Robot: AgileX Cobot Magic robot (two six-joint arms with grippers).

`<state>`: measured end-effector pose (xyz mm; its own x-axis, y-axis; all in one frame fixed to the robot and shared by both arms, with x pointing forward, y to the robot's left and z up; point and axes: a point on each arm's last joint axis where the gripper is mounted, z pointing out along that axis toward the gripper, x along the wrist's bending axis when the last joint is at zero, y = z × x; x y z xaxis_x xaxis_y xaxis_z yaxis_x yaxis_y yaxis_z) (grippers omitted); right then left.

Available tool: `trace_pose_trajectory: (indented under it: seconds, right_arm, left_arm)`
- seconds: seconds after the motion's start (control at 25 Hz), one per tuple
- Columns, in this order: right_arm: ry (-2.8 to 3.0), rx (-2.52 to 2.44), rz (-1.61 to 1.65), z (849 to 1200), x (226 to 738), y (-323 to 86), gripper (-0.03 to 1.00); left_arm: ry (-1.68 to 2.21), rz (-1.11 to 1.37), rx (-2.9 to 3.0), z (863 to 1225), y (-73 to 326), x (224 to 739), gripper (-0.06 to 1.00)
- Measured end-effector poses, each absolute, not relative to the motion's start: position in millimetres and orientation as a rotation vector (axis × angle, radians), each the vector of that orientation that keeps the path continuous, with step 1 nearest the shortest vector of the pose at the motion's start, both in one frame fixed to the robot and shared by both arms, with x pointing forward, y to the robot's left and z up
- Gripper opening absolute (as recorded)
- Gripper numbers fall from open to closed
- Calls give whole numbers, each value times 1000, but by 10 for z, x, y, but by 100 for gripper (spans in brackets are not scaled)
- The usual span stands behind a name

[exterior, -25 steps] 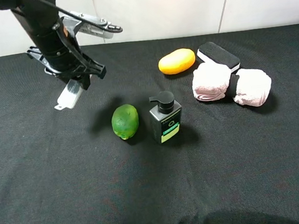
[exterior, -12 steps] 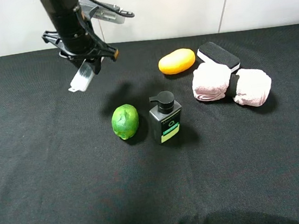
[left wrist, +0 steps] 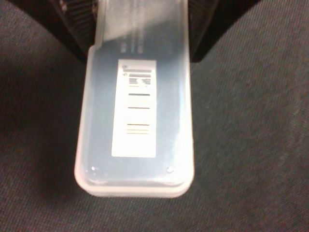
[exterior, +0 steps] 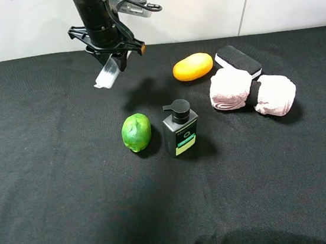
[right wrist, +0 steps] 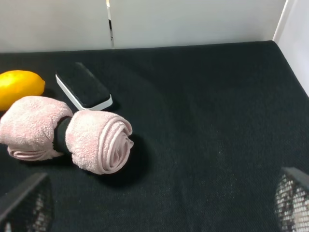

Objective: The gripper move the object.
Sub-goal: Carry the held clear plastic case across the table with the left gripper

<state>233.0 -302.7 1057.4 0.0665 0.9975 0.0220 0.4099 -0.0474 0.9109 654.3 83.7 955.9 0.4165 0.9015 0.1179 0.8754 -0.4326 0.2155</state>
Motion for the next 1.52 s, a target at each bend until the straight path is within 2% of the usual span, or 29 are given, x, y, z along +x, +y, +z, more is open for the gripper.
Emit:
trace_pose_trajectory:
  seconds: [0.88,1.52]
  right_arm:
    - [1448,1570,962,10575,2331,-3025,69]
    - [1450,1571,966,10575,2331,-3022,69]
  left_arm:
    - [1499,252,2575,9193,338,6630,45]
    - [1513,204,2594,8858,274,6666,45]
